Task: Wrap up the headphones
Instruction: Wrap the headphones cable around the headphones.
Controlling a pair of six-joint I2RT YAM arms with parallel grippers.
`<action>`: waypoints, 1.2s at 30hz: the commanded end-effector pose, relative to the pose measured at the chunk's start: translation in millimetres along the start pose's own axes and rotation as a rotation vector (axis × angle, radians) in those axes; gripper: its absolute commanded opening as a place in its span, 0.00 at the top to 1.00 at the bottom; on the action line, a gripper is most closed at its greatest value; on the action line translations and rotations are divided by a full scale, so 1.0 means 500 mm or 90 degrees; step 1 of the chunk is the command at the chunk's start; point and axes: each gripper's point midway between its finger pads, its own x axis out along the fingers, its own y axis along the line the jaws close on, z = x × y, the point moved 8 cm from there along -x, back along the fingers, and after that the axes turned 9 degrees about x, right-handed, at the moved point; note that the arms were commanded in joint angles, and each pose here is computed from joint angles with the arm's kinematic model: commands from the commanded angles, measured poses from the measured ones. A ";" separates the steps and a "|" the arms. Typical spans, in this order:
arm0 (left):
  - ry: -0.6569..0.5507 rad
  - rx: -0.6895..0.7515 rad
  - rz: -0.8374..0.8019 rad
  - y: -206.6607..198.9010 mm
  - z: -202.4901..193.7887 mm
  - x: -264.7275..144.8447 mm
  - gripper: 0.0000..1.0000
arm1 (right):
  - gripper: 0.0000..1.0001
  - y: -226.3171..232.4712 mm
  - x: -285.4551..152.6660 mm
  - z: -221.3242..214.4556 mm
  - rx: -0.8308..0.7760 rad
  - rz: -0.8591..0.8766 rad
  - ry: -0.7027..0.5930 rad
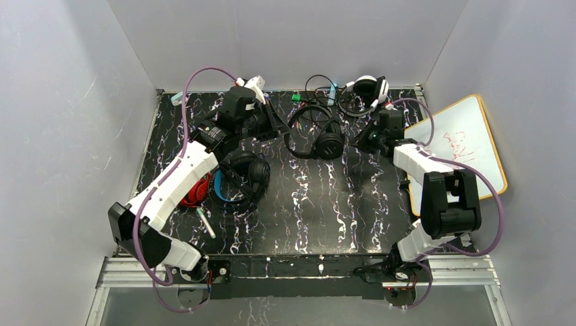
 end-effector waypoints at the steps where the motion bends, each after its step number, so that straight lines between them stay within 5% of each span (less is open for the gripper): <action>1: -0.067 -0.019 -0.087 -0.063 0.064 -0.043 1.00 | 0.99 0.064 -0.039 -0.076 -0.044 0.122 0.076; 14: -0.106 0.021 -0.056 -0.055 0.088 -0.027 1.00 | 0.92 0.184 -0.150 -0.167 -0.152 0.434 0.227; 18: -0.127 0.067 -0.024 -0.041 0.093 -0.030 1.00 | 0.74 0.199 -0.158 -0.164 -0.145 0.450 0.266; 24: -0.143 0.091 -0.018 -0.045 0.107 -0.040 1.00 | 0.61 0.180 -0.141 -0.150 -0.137 0.389 0.205; 32: -0.140 0.116 -0.034 -0.066 0.123 -0.077 1.00 | 0.16 0.155 -0.126 -0.063 -0.073 0.257 0.106; 36: -0.141 0.117 -0.041 -0.070 0.123 -0.089 1.00 | 0.03 0.142 -0.114 -0.031 -0.003 0.174 0.066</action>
